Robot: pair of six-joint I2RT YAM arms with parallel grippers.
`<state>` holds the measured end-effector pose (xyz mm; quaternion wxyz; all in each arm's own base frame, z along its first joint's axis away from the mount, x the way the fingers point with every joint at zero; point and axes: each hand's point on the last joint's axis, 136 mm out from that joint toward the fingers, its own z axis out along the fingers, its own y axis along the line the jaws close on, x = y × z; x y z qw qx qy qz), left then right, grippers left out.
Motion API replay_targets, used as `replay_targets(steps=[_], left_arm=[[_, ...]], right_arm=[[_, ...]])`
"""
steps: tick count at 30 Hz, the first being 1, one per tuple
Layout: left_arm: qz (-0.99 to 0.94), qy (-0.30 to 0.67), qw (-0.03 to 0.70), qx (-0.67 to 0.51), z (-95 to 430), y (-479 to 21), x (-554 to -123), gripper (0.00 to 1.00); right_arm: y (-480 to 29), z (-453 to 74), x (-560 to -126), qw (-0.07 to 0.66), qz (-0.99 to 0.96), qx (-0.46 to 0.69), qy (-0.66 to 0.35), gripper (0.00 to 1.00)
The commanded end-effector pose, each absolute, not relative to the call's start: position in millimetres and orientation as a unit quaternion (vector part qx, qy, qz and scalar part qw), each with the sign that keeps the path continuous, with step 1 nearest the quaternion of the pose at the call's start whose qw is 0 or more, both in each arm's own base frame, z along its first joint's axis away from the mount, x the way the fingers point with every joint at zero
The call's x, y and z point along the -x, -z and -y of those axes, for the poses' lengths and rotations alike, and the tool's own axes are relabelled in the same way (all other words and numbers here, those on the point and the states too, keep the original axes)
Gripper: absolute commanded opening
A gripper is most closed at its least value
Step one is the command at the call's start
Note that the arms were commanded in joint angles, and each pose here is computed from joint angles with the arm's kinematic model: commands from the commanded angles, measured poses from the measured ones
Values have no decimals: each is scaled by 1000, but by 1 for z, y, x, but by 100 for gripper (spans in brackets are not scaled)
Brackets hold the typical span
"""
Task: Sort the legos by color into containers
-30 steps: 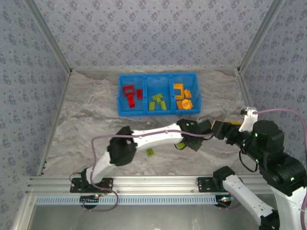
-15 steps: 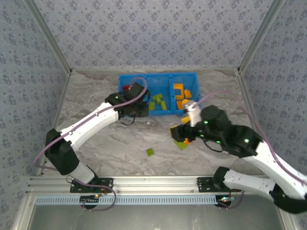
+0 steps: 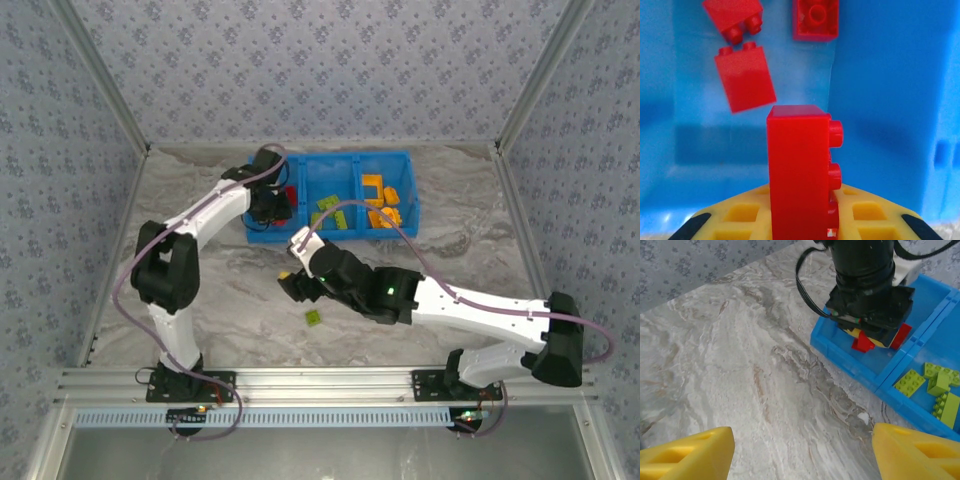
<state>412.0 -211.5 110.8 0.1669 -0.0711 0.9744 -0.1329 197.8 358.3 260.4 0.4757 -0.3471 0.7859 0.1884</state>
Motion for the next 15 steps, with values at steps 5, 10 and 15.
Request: replay_targets(steps=[5, 10, 15], left_arm=[[-971, 154, 168, 66, 227, -111, -444, 20], [-972, 152, 161, 76, 222, -94, -444, 25], [-971, 162, 160, 78, 224, -99, -442, 49]], right_arm=[[-278, -360, -210, 507, -784, 306, -185, 76], [-273, -354, -211, 502, -793, 296, -177, 76], [-270, -352, -214, 498, -797, 297, -172, 77]])
